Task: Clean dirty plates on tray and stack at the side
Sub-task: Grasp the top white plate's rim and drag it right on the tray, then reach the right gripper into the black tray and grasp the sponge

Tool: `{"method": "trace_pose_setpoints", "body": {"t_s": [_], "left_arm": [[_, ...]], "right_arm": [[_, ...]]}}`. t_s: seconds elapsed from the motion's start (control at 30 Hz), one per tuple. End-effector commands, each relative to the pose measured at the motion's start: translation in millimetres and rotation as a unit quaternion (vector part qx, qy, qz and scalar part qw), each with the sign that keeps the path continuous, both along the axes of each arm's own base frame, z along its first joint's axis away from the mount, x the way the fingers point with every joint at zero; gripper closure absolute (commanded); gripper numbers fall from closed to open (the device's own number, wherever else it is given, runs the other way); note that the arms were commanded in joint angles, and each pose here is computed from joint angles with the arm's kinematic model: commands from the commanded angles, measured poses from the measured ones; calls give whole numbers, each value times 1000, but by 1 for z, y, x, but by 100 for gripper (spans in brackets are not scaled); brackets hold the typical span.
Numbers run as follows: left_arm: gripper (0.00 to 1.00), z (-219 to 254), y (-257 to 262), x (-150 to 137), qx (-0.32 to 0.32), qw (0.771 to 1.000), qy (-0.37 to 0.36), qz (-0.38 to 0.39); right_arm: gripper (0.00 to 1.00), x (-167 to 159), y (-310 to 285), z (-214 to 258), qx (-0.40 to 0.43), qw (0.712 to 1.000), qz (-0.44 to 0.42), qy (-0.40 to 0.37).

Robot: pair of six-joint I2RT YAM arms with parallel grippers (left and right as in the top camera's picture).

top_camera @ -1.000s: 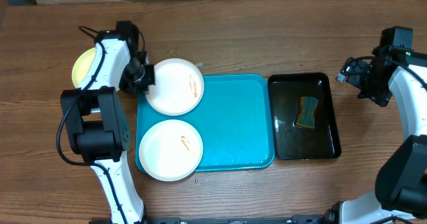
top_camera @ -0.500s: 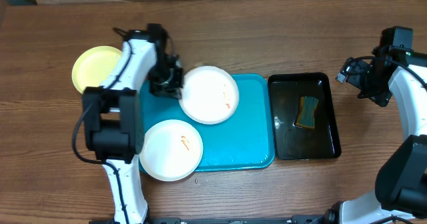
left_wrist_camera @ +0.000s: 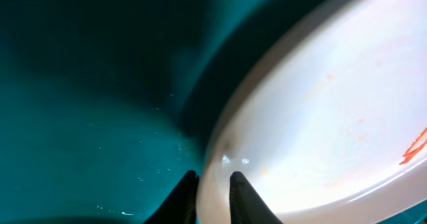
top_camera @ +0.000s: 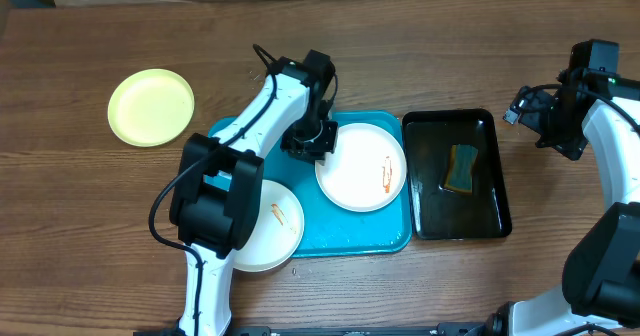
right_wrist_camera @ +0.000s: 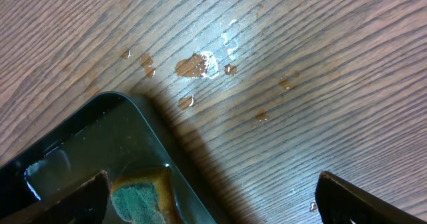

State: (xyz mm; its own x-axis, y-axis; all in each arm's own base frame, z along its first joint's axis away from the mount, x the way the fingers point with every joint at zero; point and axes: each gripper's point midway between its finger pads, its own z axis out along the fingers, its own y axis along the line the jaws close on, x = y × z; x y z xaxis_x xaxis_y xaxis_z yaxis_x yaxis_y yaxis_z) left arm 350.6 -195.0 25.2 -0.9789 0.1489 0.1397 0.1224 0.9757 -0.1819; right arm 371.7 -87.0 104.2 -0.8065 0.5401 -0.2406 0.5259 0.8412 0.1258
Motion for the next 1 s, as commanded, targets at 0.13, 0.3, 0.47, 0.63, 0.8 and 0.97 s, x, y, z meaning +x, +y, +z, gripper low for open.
{"method": "trace_pose_setpoints", "body": {"t_s": [0.13,0.3,0.47,0.63,0.8,0.97], "left_arm": [[73,7,1,11,23,999,-39,26],[76,5,4,16,32,998,-52,25],[79,-3,12,13,53,997,-53,24],[96,-12,16,7,60,997,-44,23],[96,-12,27,9,63,996,-35,52],[94,-11,38,5,57,996,-12,69]], "right_arm": [[0,4,-3,5,-1,1000,-4,-9],[0,4,-3,5,-1,1000,-4,-9],[0,4,-3,5,-1,1000,-4,-9],[0,4,-3,5,-1,1000,-4,-9],[0,8,-3,6,-1,1000,-4,-18],[0,18,38,13,114,992,32,-50]]}}
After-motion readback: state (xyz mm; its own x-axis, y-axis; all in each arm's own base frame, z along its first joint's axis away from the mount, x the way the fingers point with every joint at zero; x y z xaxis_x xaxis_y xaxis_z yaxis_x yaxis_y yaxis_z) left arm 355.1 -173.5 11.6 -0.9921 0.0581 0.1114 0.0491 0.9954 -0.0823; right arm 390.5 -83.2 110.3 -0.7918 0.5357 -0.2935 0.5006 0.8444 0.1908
